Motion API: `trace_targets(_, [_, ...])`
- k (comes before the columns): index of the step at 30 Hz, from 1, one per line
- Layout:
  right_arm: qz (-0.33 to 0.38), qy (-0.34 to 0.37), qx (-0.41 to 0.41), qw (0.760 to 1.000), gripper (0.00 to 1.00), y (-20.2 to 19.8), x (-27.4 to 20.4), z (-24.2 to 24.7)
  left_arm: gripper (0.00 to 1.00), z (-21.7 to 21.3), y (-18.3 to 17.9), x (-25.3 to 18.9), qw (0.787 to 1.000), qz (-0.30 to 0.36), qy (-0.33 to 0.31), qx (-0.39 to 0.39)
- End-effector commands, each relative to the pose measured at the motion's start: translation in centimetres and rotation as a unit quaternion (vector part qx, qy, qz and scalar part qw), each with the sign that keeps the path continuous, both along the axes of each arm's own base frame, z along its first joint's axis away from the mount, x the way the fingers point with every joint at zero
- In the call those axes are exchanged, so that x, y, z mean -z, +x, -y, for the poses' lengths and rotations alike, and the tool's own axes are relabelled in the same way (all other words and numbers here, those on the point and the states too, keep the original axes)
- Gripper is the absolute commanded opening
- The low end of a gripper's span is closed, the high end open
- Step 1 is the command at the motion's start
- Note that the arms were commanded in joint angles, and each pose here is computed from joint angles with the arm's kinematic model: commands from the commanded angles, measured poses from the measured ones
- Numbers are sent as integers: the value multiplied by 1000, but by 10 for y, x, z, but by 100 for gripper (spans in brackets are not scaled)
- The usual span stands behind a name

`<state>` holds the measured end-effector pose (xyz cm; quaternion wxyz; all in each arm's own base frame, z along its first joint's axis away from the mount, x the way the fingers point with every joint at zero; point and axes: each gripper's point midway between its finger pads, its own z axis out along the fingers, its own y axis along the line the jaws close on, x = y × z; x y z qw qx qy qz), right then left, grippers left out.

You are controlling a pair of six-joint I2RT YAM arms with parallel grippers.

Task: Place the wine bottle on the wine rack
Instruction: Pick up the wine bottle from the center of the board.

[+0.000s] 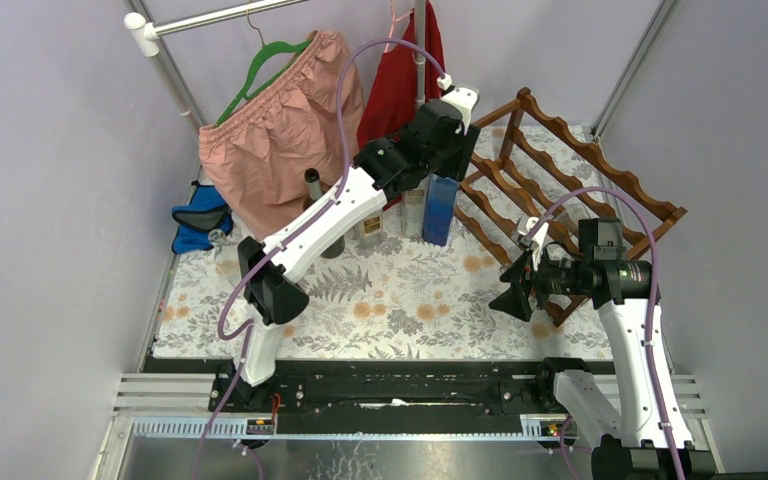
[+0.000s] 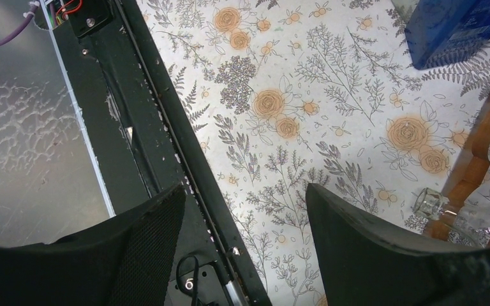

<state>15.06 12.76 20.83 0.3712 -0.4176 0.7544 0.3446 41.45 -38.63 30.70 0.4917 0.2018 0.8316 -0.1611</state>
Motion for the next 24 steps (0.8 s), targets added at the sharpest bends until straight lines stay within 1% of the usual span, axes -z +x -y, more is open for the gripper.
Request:
trace_targets(1, [15, 9, -14, 1000, 77, -4, -11, -4, 60, -3, 4, 8, 1000, -3, 14, 6])
trace_targets(3, [13, 9, -14, 1000, 77, -5, -11, -4, 53, -1, 3, 7, 1000, -4, 11, 12])
trace_targets(4, [13, 9, -14, 1000, 77, -5, -10, -4, 48, 0, 2, 6, 1000, -4, 10, 16])
trace_targets(6, [12, 8, -14, 1000, 77, -6, -11, -4, 30, 3, 0, 4, 1000, -4, 6, 27])
trace_targets(7, [15, 7, -14, 1000, 77, -6, -12, -3, 24, 4, -3, 1, 999, -3, 4, 36])
trace_targets(10, [18, 1, -15, 1000, 77, -7, -13, -2, 12, 9, -16, -10, 997, -2, -10, 74])
trace_targets(13, [29, -11, -14, 999, 78, -6, -18, 1, 8, 13, -41, -15, 991, 2, -19, 132])
trace_targets(15, [39, -18, -12, 999, 79, -5, -22, 3, 7, 12, -62, -20, 985, 18, -17, 171])
trace_targets(17, [48, -22, -12, 999, 83, -3, -26, 4, 6, 6, -82, -19, 978, 41, -2, 206])
trace_targets(21, [65, -21, -23, 997, 93, 1, -36, 2, 5, -7, -132, -10, 949, 85, 13, 303])
trace_targets(24, [79, -9, -49, 996, 99, 3, -45, -2, 4, -21, -164, 2, 925, 109, 15, 363])
